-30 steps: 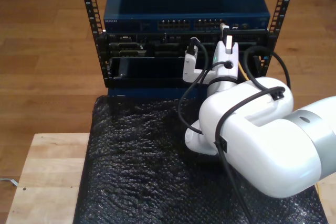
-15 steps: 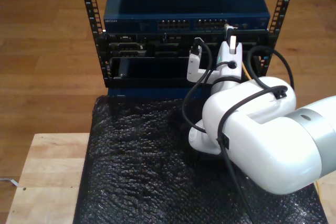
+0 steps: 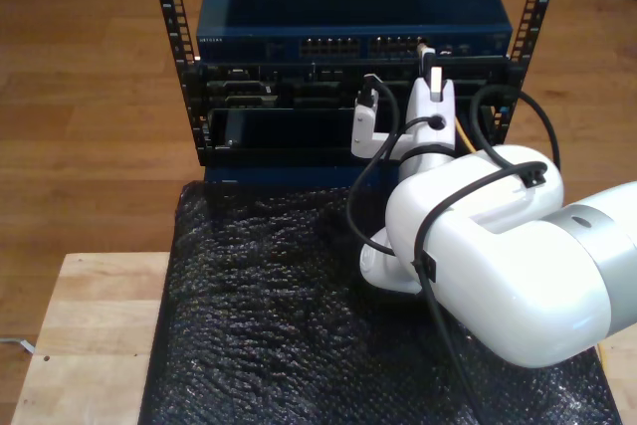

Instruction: Grab the cable and plug it in

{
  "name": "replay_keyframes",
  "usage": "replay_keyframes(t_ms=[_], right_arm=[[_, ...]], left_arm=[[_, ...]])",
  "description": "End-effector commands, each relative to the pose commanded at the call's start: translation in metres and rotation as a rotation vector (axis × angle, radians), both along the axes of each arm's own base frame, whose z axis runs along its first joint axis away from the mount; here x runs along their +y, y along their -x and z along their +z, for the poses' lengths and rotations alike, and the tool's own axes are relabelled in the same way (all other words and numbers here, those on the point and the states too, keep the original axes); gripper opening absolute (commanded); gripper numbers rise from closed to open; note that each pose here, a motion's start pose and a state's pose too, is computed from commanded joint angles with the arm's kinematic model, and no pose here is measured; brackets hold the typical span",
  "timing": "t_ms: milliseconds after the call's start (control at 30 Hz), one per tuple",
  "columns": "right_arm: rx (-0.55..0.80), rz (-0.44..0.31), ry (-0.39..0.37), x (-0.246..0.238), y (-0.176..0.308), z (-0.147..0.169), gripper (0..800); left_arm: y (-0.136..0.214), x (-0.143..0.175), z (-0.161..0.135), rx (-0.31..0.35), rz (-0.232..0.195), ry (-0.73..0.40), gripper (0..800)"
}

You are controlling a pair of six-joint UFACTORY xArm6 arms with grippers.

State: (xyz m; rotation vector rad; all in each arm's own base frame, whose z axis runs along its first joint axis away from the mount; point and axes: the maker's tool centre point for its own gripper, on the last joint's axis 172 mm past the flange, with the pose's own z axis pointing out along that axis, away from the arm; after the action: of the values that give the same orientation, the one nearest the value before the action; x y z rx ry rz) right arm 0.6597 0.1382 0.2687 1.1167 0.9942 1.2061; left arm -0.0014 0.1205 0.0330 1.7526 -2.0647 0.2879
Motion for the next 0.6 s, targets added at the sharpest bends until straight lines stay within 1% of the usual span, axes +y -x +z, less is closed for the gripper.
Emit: replay_keyframes(t_ms=[600], right_arm=[[-0.009, -0.012, -0.001, -0.0079, -0.0026, 0.0031, 0]], left_arm=[[0.0, 0.0, 0.0, 0.0, 0.0, 0.0, 800]])
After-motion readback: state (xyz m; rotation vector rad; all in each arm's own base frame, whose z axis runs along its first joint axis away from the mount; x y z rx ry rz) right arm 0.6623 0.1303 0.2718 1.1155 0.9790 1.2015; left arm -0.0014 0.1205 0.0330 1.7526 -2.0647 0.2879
